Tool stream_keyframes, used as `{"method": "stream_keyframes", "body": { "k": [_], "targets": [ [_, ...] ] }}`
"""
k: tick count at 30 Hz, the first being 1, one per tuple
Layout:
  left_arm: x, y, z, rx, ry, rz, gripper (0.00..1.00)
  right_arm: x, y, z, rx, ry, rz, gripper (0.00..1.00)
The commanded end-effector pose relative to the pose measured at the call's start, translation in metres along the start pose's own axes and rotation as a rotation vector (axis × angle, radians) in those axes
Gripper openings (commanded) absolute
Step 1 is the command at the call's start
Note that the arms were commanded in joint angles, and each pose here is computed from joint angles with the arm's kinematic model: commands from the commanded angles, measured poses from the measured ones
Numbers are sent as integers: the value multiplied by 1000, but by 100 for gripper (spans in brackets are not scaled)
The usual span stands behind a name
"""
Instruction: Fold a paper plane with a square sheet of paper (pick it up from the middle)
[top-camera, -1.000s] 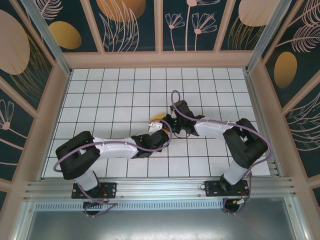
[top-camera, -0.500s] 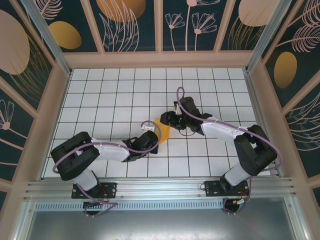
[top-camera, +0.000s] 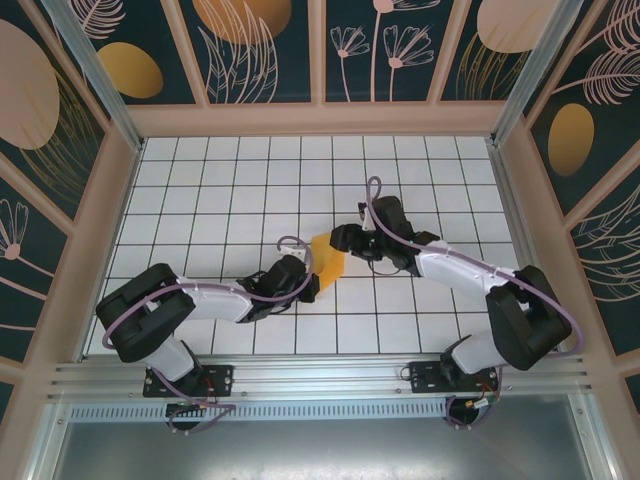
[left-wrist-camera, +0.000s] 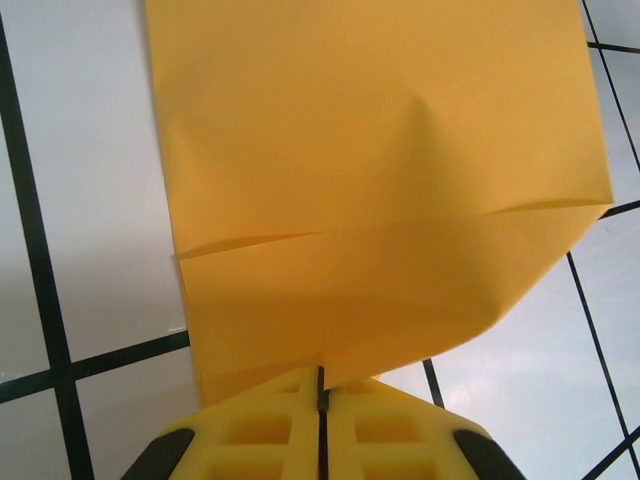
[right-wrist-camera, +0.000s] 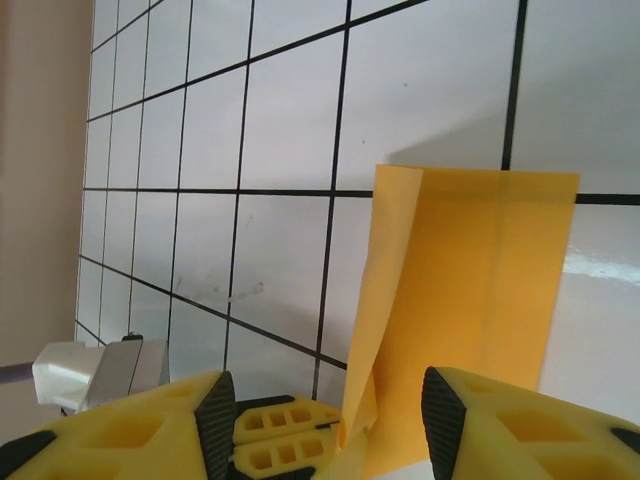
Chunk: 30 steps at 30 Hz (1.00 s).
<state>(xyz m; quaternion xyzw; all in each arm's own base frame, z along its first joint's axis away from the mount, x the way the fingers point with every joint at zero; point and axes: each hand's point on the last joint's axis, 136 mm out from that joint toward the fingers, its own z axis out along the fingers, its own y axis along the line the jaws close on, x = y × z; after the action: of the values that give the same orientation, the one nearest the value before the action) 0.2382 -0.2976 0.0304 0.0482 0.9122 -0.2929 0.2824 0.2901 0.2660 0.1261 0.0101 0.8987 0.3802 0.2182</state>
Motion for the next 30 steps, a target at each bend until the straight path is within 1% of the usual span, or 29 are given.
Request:
{"method": "stream_keyframes", "body": {
  "k": [1, 3, 5, 6, 8, 12, 17, 20, 24, 27, 30],
  "targets": [
    [-8, -9, -3, 23, -9, 4, 11, -3, -7, -18, 14, -59, 2, 48],
    [-8, -7, -3, 8, -7, 14, 12, -1, -3, -23, -20, -58, 4, 46],
    [-8, -6, -2, -2, 0, 25, 12, 3, 2, -20, -37, -15, 15, 56],
    [-8, -6, -1, -3, 2, 26, 11, 5, 1, -16, -27, 14, 25, 57],
    [-7, -7, 1, 4, 9, 27, 11, 12, -4, -5, 10, 62, 56, 57],
    [-7, -10, 4, 13, 13, 25, 12, 20, -12, 15, 7, 97, 138, 58],
    [-6, -10, 6, 10, 23, 28, 12, 25, -10, 38, 30, 160, 113, 57],
    [-3, -8, 7, 3, 34, 33, 11, 27, -9, 47, 46, 177, 102, 56],
    [-2, -6, 10, -15, 47, 41, 12, 21, -12, 46, 106, 156, 88, 55],
    [-2, -5, 9, -22, 44, 39, 12, 11, -18, 32, 158, 95, 81, 56],
    [-4, -6, 9, -22, 39, 38, 12, 3, -13, 20, 148, 44, 67, 59]
  ]
}}
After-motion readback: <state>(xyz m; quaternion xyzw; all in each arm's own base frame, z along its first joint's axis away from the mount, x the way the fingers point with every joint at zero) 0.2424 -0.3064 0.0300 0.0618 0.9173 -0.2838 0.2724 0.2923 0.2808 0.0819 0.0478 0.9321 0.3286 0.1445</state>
